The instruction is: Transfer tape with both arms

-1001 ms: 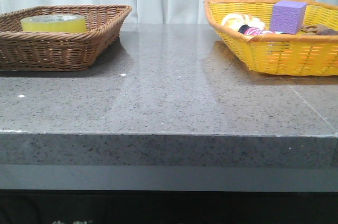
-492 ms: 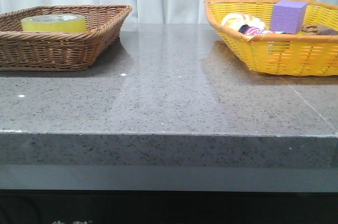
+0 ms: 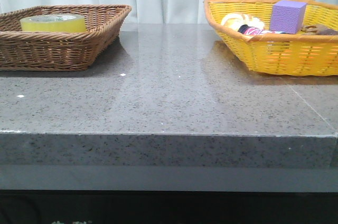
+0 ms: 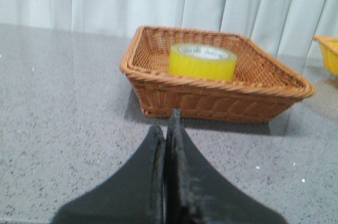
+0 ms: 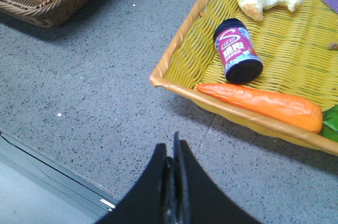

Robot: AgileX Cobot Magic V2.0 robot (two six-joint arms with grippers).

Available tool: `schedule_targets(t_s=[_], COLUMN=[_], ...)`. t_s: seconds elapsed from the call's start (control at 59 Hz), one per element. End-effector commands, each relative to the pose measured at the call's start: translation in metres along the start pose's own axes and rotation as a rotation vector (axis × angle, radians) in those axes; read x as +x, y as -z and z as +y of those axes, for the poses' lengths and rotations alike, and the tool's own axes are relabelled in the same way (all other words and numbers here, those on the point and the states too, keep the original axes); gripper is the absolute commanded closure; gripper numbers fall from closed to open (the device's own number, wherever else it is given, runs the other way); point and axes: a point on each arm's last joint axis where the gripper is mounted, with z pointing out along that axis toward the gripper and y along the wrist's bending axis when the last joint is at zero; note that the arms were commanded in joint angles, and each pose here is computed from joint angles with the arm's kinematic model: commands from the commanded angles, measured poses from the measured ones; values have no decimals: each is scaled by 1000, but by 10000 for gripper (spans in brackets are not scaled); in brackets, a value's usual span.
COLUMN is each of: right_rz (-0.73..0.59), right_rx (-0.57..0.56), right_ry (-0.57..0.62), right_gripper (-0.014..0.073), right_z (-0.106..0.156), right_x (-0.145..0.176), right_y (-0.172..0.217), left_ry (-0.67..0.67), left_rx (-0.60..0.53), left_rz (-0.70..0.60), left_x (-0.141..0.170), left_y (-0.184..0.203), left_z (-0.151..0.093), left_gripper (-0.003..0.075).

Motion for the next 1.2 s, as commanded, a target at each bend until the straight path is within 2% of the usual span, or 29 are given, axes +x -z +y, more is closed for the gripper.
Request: schedule_targets(t_s=[0.0,1.001,1.187], right_rz=[-90,-100,-229], right_rx=[10,10,130], right_ry=[10,10,-42], right_gripper=[664,664,664], right_z=[-1,-1,-13], right_x=[-13,-12,5], right_y=[5,8,31], left_ry=[22,22,22], left_rx=[3,3,3], left_rz=[-76,-74,-74], left_x=[4,4,4], left_y=[0,0,0], left_z=[1,1,1], left_gripper=[740,740,740])
